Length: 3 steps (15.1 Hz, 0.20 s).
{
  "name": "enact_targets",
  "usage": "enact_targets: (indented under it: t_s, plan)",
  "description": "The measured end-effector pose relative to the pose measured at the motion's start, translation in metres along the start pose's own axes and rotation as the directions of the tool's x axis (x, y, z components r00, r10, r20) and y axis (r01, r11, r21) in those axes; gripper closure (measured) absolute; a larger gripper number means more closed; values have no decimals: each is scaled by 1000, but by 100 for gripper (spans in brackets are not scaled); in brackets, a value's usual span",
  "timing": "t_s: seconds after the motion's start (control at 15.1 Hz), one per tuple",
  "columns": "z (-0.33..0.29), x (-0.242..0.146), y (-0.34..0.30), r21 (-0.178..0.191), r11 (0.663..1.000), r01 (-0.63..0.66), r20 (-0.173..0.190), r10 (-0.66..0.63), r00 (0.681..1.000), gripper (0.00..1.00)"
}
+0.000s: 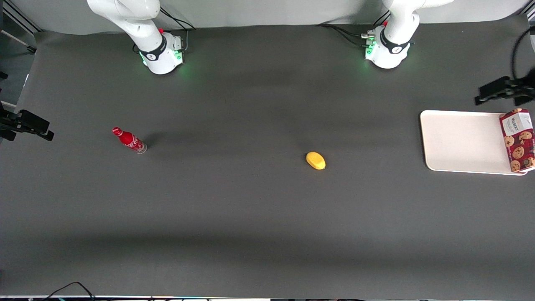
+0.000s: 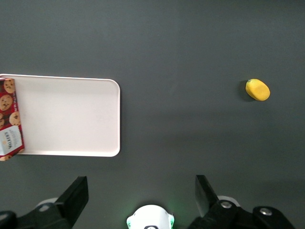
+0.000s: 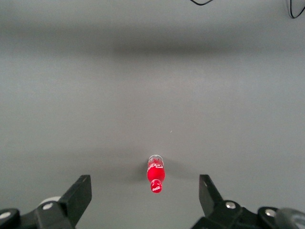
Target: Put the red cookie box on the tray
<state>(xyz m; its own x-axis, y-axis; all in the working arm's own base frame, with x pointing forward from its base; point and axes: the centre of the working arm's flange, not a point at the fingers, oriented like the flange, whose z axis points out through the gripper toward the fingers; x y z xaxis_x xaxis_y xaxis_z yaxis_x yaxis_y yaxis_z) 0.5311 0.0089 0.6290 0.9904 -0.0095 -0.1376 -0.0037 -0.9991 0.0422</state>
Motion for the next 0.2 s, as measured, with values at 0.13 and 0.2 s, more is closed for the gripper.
enact_targets:
  t_s: [0.13, 0.2]
  plan:
    - [17, -17, 10, 7, 1000, 5, -6, -5, 1000, 0]
    - [21, -23, 9, 8, 1000, 8, -10, -8, 1000, 0]
